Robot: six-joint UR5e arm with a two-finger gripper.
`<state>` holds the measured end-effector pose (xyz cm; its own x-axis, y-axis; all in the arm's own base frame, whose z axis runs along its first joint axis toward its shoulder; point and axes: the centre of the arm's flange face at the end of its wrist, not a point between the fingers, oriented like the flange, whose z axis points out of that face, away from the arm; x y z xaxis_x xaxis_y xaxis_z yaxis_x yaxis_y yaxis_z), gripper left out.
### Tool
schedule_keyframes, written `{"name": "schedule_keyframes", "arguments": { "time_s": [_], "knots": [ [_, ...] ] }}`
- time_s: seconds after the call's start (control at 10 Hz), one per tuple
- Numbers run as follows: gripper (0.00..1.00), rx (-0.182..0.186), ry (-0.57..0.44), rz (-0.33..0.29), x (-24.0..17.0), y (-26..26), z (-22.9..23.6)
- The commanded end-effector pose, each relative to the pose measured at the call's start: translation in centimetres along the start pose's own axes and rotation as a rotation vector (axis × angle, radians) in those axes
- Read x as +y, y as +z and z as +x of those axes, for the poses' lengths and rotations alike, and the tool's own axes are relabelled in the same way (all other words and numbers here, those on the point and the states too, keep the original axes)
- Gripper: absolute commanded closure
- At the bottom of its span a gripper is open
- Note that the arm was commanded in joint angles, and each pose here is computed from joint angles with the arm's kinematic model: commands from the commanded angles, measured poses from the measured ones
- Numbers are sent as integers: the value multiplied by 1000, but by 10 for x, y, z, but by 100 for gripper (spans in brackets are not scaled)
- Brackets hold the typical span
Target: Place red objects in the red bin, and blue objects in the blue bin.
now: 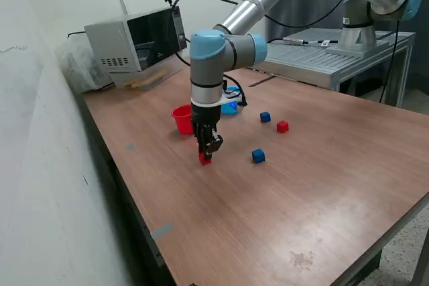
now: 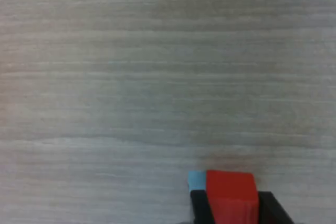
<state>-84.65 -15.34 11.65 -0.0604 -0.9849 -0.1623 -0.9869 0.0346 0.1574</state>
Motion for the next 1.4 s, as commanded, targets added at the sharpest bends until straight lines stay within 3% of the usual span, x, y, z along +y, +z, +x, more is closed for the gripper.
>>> {"name": "schedule_keyframes", "arguments": {
  "time_s": [0.0, 0.1, 0.2, 0.5, 1.3],
  "knots": [
    [100, 15, 1, 7, 1, -4, -2],
    [100, 16, 4, -11, 3, -23, -6],
    [100, 16, 12, -45, 9, -74, -19],
    [100, 4, 70, -58, 17, -131, -78],
    [100, -59, 180, -19, 18, -117, -213]
  ]
}}
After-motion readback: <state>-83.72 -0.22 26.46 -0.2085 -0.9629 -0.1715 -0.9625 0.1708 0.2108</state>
